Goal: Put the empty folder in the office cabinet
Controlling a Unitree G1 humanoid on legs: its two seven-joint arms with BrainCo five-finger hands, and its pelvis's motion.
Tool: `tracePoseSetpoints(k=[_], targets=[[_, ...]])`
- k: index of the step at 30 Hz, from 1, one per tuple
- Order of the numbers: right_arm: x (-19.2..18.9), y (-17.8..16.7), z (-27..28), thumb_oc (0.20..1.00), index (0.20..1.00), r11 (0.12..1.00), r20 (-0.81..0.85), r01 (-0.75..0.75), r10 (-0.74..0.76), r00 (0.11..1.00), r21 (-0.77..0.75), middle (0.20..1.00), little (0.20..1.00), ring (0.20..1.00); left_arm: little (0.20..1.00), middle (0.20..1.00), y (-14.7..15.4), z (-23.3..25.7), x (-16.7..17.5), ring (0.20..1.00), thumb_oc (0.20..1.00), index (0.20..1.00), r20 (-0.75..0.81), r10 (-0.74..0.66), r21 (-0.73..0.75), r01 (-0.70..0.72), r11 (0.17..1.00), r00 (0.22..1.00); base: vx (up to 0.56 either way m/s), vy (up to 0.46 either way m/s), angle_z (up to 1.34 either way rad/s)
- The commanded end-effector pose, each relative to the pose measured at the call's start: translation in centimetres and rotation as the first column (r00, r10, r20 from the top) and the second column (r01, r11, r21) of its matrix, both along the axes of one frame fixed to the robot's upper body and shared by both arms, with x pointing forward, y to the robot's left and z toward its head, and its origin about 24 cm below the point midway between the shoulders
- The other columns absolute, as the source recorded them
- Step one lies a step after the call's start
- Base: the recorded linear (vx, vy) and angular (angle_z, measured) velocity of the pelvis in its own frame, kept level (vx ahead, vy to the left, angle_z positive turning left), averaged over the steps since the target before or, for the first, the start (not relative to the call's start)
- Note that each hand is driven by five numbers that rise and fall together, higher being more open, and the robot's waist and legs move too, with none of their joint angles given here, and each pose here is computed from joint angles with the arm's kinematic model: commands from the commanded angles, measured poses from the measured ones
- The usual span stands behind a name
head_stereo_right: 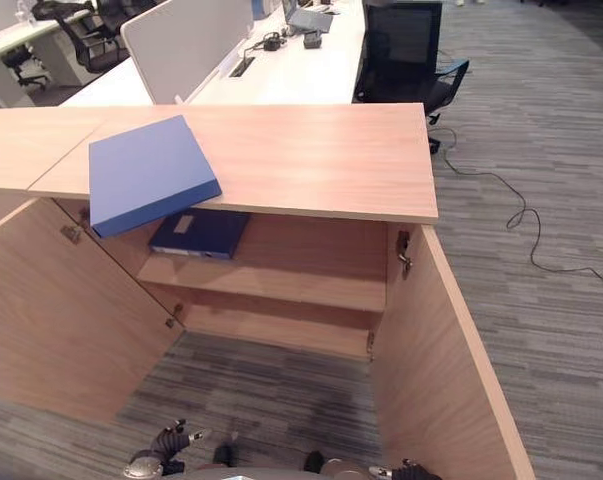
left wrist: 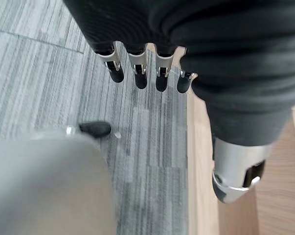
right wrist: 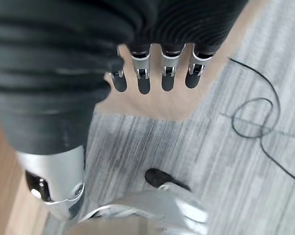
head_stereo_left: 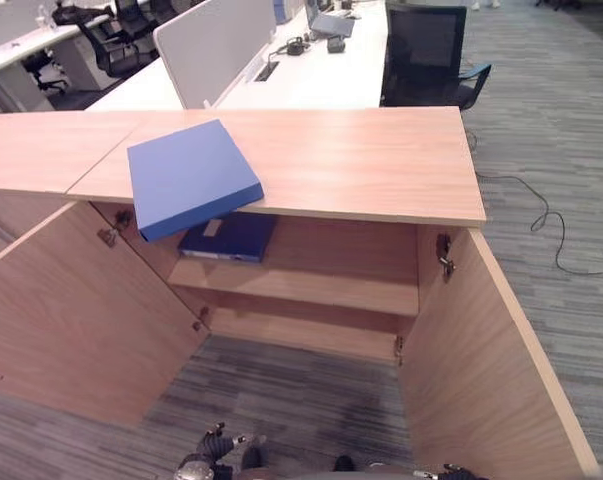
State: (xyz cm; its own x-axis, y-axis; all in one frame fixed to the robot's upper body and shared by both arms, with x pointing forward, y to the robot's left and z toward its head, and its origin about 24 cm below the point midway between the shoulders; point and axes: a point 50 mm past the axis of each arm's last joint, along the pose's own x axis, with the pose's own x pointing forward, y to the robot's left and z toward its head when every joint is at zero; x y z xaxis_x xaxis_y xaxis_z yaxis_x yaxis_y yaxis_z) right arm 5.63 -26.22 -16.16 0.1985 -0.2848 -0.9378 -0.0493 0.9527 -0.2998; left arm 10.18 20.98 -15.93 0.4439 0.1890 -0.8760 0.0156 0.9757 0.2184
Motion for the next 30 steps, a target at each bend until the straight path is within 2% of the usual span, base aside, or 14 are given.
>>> tracePoseSetpoints(k=[1, 6, 7, 8, 9, 10, 11, 12, 13, 15, 16, 17, 22, 30], targets=[[0.5, 0.0, 0.0, 1.000, 1.000, 1.000, -0.012, 0.005, -0.005, 1.000, 0.003, 1.000, 1.000, 1.000, 1.000, 1.000, 0.9, 0.5, 1.2, 1.000, 1.000, 1.000, 0.045, -0.007, 0.037, 0.005, 0.999, 0.999, 0.03, 0.200, -0.15], [0.7, 0.5, -0.1, 1.000, 1.000, 1.000, -0.003, 0.018, -0.018, 1.000, 0.019, 1.000, 1.000, 1.000, 1.000, 1.000, 1.4, 0.8, 1.7, 1.000, 1.000, 1.000, 0.076, 0.031, 0.038, -0.034, 0.999, 0.997, 0.03, 0.262, -0.13], [0.9, 0.7, -0.1, 1.000, 1.000, 0.999, 0.008, 0.030, -0.030, 1.000, 0.030, 1.000, 1.000, 1.000, 1.000, 1.000, 1.6, 1.0, 2.0, 1.000, 1.000, 1.000, 0.102, 0.092, 0.017, -0.094, 0.995, 0.991, 0.03, 0.250, -0.17], [0.9, 0.7, -0.1, 1.000, 1.000, 0.999, 0.008, 0.030, -0.030, 1.000, 0.030, 1.000, 1.000, 1.000, 1.000, 1.000, 1.6, 1.0, 2.0, 1.000, 1.000, 1.000, 0.102, 0.092, 0.017, -0.094, 0.995, 0.990, 0.02, 0.309, -0.17], [1.2, 1.1, -0.2, 1.000, 1.000, 0.998, 0.021, 0.043, -0.044, 0.999, 0.047, 1.000, 1.000, 1.000, 1.000, 1.000, 1.7, 1.2, 2.3, 1.000, 1.000, 1.000, 0.138, 0.184, -0.034, -0.181, 0.983, 0.973, 0.00, 0.154, -0.13], [1.2, 1.1, -0.2, 1.000, 1.000, 0.998, 0.021, 0.043, -0.044, 0.999, 0.047, 1.000, 1.000, 1.000, 1.000, 1.000, 1.7, 1.2, 2.3, 1.000, 1.000, 1.000, 0.138, 0.184, -0.034, -0.181, 0.983, 0.973, -0.01, 0.283, -0.06], [1.5, 1.3, -0.2, 1.000, 1.000, 0.997, 0.033, 0.055, -0.057, 0.998, 0.057, 1.000, 1.000, 1.000, 1.000, 1.000, 1.9, 1.3, 2.5, 1.000, 1.000, 1.000, 0.158, 0.278, -0.077, -0.269, 0.960, 0.947, -0.01, 0.133, -0.07], [1.5, 1.3, -0.2, 1.000, 1.000, 0.997, 0.033, 0.055, -0.057, 0.998, 0.057, 1.000, 1.000, 1.000, 1.000, 1.000, 1.9, 1.3, 2.5, 1.000, 1.000, 1.000, 0.158, 0.278, -0.077, -0.269, 0.960, 0.947, -0.02, 0.239, -0.08], [2.7, 1.2, 0.1, 1.000, 1.000, 0.997, 0.075, 0.058, -0.061, 0.995, 0.050, 1.000, 1.000, 1.000, 1.000, 1.000, 2.4, 2.3, 3.8, 1.000, 1.000, 1.000, 0.239, 0.336, -0.112, -0.318, 0.941, 0.911, -0.01, 0.109, -0.06], [3.3, 1.2, 0.2, 1.000, 1.000, 0.997, 0.098, 0.059, -0.063, 0.993, 0.050, 1.000, 1.000, 1.000, 1.000, 1.000, 2.7, 3.1, 4.8, 1.000, 1.000, 1.000, 0.298, 0.343, -0.122, -0.321, 0.939, 0.891, -0.03, 0.127, -0.09], [4.6, 1.1, 0.6, 1.000, 1.000, 0.997, 0.149, 0.057, -0.063, 0.987, 0.044, 1.000, 1.000, 1.000, 1.000, 1.000, 3.7, 5.3, 6.6, 1.000, 1.000, 1.000, 0.425, 0.351, -0.140, -0.322, 0.936, 0.834, -0.05, 0.098, -0.11], [4.6, 1.1, 0.6, 1.000, 1.000, 0.997, 0.149, 0.057, -0.063, 0.987, 0.044, 1.000, 1.000, 1.000, 1.000, 1.000, 3.7, 5.3, 6.6, 1.000, 1.000, 1.000, 0.424, 0.351, -0.139, -0.323, 0.936, 0.835, -0.06, 0.075, -0.13], [6.5, 0.7, 1.4, 1.000, 1.000, 0.994, 0.243, 0.092, -0.102, 0.965, 0.055, 1.000, 1.000, 1.000, 1.000, 1.000, 5.7, 9.9, 8.1, 1.000, 1.000, 1.000, 0.625, 0.319, -0.120, -0.316, 0.941, 0.712, 0.04, 0.083, -0.04], [6.7, 1.7, 1.4, 1.000, 1.000, 0.995, 0.265, 0.052, -0.072, 0.961, 0.080, 1.000, 1.000, 1.000, 1.000, 1.000, 5.8, 14.0, 10.6, 1.000, 1.000, 1.000, 0.765, 0.312, -0.145, -0.321, 0.936, 0.563, 0.09, -0.070, -0.19]])
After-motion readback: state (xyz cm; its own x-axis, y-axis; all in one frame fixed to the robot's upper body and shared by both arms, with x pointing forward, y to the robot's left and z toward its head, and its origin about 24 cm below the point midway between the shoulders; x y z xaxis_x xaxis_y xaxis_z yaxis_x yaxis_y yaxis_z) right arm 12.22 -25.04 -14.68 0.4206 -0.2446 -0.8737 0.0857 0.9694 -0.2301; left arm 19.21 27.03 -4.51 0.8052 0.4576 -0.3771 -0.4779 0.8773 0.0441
